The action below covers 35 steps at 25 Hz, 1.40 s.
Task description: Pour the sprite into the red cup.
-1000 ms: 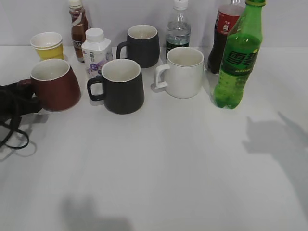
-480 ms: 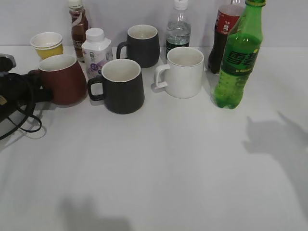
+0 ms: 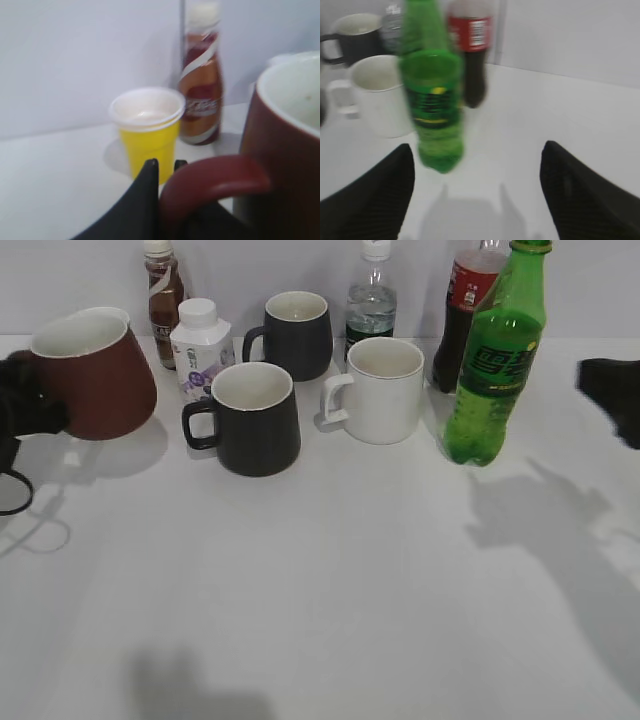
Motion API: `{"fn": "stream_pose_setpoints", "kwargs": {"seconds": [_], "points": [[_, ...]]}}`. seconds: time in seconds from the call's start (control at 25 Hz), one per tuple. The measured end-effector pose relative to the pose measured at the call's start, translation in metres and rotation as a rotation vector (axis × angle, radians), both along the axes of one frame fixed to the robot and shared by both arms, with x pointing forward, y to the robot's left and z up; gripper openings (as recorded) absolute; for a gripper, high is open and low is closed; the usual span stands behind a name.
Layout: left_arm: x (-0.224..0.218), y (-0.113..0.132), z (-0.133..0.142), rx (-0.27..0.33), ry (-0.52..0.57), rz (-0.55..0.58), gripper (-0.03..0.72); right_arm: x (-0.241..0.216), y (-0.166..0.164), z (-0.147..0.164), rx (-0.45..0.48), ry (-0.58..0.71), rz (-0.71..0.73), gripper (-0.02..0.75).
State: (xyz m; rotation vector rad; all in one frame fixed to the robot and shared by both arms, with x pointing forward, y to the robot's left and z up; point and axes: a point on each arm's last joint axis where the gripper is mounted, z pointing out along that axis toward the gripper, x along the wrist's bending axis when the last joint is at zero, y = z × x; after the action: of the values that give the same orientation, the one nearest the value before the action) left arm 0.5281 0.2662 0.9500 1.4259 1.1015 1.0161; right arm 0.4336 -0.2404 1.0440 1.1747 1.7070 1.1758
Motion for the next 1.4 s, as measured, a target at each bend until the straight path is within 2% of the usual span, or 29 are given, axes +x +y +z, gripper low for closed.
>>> {"fn": "stream_pose_setpoints", "kwargs": {"seconds": [0.12,0.24,0.32,0.4,0.48,0.56,0.68,0.96,1.24,1.4], "points": [[-0.021,-0.008,0.021,0.069,0.003,-0.080,0.061,0.019,0.013,-0.015,-0.004,-0.017,0.032,0.585],[-0.040,-0.020,0.034,0.170,0.047,-0.173,0.061,0.038,0.019,-0.035,-0.002,-0.020,0.032,0.585],[-0.049,-0.028,0.045,0.202,0.031,-0.210,0.061,0.049,0.023,-0.047,0.008,-0.037,0.030,0.585],[-0.058,-0.034,0.060,0.205,-0.022,-0.236,0.061,0.058,0.026,-0.060,0.019,-0.051,0.027,0.585],[-0.066,-0.040,0.071,0.167,-0.061,-0.259,0.061,0.066,0.028,-0.071,0.029,-0.064,0.025,0.585],[-0.071,-0.045,0.076,0.111,-0.064,-0.280,0.061,0.074,0.031,-0.083,0.035,-0.047,0.021,0.585],[-0.075,-0.052,0.076,0.091,-0.042,-0.311,0.061,0.085,0.035,-0.096,0.045,-0.034,0.017,0.585],[-0.084,-0.072,0.073,0.099,-0.021,-0.405,0.061,0.109,0.041,-0.118,0.063,-0.031,-0.007,0.585],[-0.092,-0.084,0.066,0.153,0.033,-0.471,0.061,0.131,0.048,-0.130,0.069,-0.036,-0.014,0.582],[-0.090,-0.089,0.057,0.163,0.070,-0.489,0.061,0.138,0.048,-0.129,0.084,-0.044,-0.039,0.491]]}}
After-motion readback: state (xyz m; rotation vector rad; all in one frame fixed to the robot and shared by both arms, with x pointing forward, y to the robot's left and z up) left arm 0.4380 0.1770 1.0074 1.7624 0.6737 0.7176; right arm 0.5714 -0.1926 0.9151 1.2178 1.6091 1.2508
